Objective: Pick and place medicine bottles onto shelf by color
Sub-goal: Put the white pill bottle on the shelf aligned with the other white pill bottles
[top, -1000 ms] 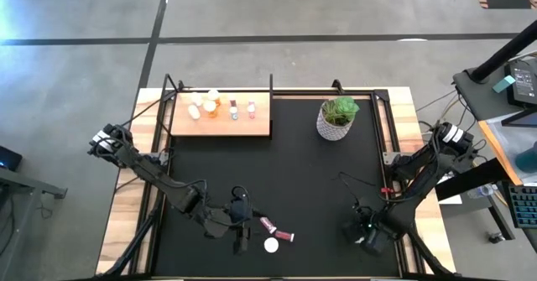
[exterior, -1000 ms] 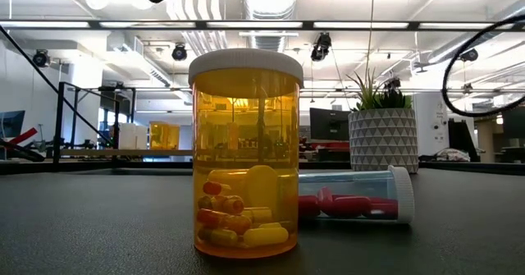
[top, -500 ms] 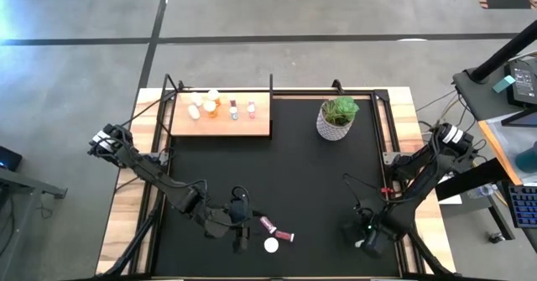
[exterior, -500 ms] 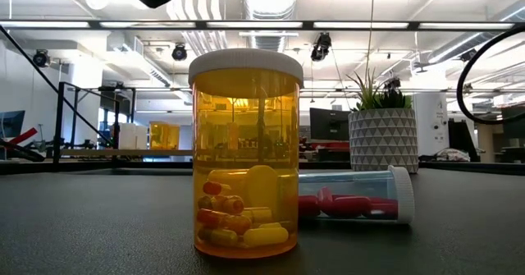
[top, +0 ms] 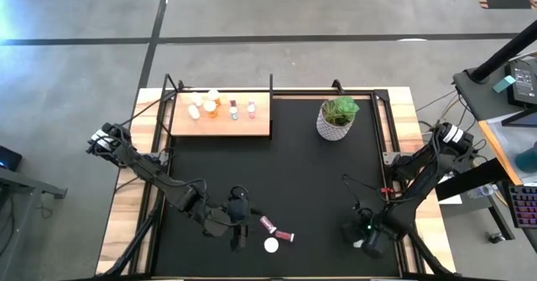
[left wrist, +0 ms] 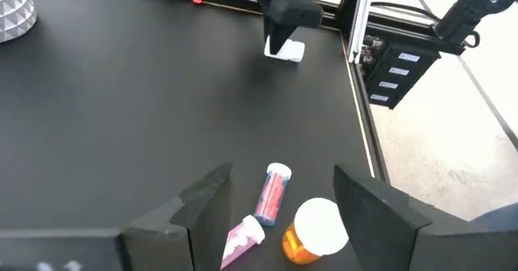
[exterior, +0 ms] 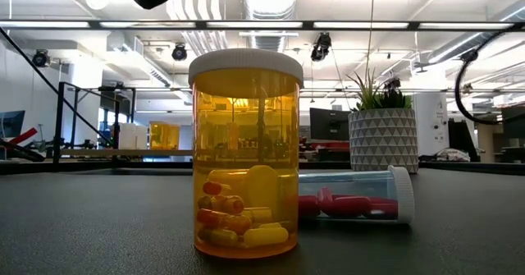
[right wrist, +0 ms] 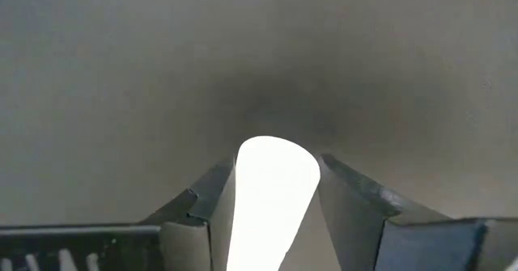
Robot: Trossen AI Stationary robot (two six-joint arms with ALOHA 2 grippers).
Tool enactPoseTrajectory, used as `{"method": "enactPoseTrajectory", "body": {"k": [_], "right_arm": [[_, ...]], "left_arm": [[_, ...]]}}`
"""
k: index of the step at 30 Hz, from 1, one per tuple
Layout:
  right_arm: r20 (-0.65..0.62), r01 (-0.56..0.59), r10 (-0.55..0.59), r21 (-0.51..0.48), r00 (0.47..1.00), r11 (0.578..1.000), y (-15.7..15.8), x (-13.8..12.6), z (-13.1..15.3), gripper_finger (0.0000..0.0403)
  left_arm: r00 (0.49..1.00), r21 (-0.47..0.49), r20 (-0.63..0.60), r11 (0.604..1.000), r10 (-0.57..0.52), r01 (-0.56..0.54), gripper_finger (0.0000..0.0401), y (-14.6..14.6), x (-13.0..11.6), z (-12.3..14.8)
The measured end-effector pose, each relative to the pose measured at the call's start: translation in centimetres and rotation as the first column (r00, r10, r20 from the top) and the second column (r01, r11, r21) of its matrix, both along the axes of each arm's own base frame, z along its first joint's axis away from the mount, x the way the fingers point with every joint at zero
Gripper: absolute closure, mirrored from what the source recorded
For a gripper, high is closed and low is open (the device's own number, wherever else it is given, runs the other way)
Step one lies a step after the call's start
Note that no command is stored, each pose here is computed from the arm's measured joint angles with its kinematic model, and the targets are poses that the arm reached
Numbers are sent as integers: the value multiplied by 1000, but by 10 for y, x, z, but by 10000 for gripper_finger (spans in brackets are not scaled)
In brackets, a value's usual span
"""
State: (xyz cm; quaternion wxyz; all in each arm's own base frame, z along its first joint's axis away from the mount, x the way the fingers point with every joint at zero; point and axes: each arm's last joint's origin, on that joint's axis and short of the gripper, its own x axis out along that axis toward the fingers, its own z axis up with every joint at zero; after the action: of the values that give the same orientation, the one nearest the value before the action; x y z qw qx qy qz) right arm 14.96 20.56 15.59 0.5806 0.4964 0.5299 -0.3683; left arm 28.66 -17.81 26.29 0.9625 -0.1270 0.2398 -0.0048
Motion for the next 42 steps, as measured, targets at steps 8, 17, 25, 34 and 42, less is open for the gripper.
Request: {"method": "enactPoseTrajectory", "body": {"k": [8,17,25,34,42], "right_arm": [[457,137,-52,-155,888,978,-29,15,43,259],[736,352,-43,-271,676,896,-86,53,90,259],[920,503,124,-312,373,806,-134,104,144,259],[975,645,84,-199,204,738,-164,129,152,259],[986,640,79,-155,146,752,-169,167,158,259]], "left_arm": [[1000,27,-18,999,21,-20,206,8,-2,-5],[962,582,170,767,212,-271,206,28,2,12],[915,768,320,499,245,-402,206,44,15,45],[866,780,407,382,292,-495,206,73,25,65],[890,822,395,345,228,-453,206,88,32,66]]}}
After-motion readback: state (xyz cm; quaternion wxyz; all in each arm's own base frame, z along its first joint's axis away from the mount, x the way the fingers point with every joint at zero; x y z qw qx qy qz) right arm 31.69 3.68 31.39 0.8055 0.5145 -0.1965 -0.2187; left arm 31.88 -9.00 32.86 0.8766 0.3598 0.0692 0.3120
